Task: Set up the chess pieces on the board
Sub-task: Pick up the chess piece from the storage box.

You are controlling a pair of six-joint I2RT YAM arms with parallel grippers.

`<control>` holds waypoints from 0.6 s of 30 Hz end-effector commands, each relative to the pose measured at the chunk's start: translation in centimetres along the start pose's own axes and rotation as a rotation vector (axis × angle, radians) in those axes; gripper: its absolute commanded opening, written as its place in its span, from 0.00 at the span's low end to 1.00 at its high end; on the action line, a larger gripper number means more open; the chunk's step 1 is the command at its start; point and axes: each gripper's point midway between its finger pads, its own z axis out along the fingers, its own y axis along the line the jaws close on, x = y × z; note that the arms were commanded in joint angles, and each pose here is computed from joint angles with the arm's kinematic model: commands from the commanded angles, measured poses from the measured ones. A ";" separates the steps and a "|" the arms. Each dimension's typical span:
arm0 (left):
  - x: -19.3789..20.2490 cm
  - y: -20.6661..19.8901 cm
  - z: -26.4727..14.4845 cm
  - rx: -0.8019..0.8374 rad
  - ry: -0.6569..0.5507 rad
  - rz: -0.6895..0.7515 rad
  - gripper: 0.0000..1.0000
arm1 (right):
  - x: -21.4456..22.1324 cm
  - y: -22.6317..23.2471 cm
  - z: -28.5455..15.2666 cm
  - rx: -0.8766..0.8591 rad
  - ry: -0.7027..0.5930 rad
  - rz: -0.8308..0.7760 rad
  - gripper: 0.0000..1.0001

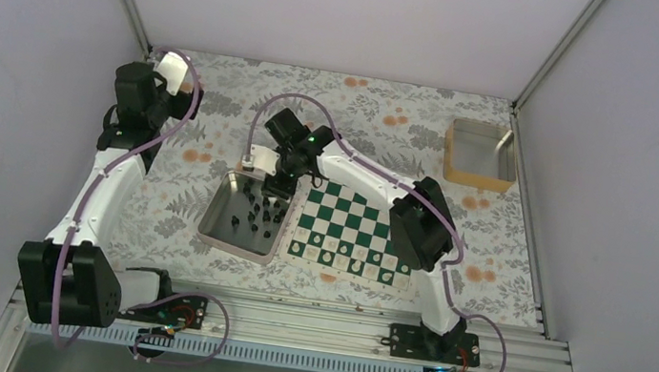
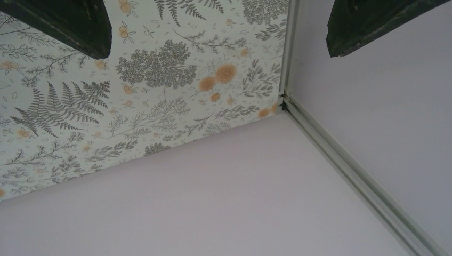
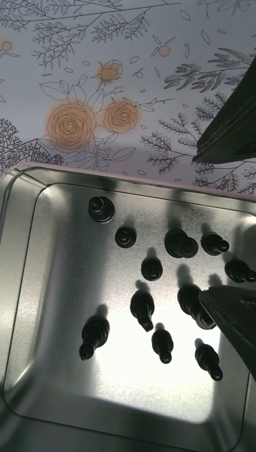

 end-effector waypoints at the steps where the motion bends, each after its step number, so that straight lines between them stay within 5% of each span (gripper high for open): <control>1: -0.9 0.7 -0.7 -0.028 -0.035 -0.020 1.00 | -0.1 1.4 0.6 -0.035 0.041 -0.033 0.60; 18: -0.1 -0.3 -1.0 0.014 -0.040 -0.014 1.00 | 1.9 4.8 2.5 -0.113 0.120 -0.058 0.55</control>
